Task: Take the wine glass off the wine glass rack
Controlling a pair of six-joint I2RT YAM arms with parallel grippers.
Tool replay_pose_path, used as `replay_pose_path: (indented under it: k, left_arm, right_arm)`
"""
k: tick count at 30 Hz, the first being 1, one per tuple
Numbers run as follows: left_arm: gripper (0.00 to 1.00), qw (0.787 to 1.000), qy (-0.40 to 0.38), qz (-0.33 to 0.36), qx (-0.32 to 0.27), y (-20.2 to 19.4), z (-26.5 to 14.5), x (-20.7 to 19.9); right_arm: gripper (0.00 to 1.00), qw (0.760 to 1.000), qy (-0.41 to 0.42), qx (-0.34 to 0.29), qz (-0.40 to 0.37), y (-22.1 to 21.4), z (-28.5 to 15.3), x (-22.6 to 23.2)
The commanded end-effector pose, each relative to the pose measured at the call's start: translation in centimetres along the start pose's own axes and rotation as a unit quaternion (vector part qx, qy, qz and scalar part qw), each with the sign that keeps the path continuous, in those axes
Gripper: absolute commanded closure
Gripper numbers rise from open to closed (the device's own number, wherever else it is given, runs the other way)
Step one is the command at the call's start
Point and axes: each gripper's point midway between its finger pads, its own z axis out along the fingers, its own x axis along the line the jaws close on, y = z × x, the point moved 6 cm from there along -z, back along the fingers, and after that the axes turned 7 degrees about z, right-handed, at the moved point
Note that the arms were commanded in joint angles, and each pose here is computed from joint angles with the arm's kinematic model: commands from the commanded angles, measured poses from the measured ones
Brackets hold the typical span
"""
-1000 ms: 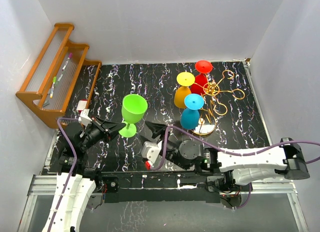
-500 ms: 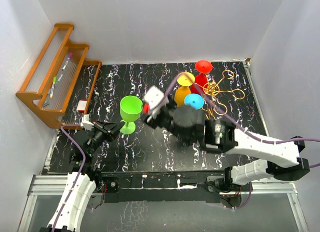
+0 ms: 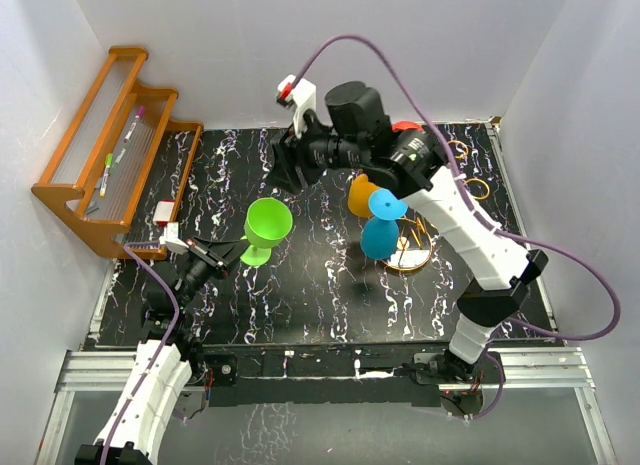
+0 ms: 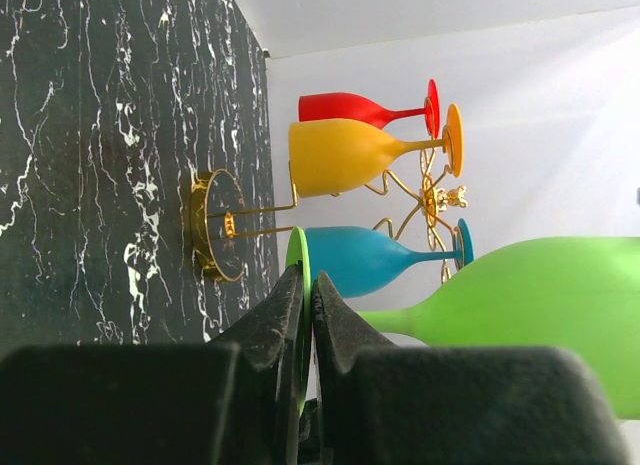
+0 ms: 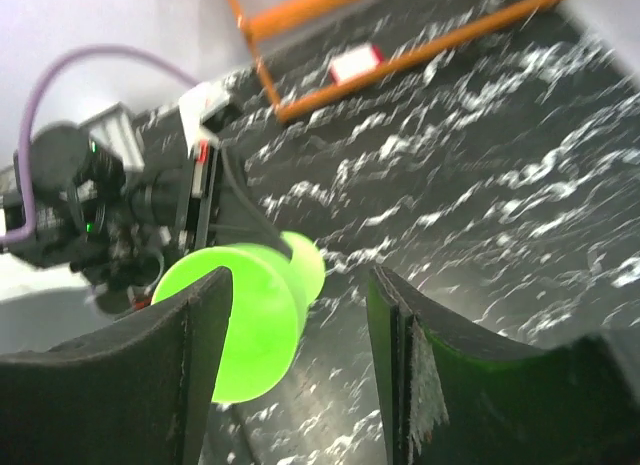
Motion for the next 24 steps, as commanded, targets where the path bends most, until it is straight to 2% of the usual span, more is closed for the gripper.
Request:
replay_pose_path:
  k: [1, 13, 19, 24]
  left_arm:
    - [1.0, 0.998, -0.021, 0.054, -0.002, 0.8, 0.1, -2.3]
    - [1.0, 0.998, -0.026, 0.055, -0.004, 1.1, 0.3, -2.7]
    - [1.0, 0.998, -0.021, 0.054, -0.003, 1.0, 0.3, -2.5]
    - [1.0, 0.998, -0.007, 0.062, -0.002, 1.0, 0.3, -2.2]
  right_arm:
    - [0.43, 0.997, 0.044, 0.052, 0.041, -2.5, -0.7, 1.3]
    - [0.48, 0.994, -0.014, 0.086, 0.059, -5.6, -0.6, -0.3]
    - [0.62, 0.993, -0.005, 0.099, 0.067, -6.1, 0.7, -0.5]
    - [0.84, 0.991, -0.018, 0.11, 0.071, -6.3, 2.2, -1.2]
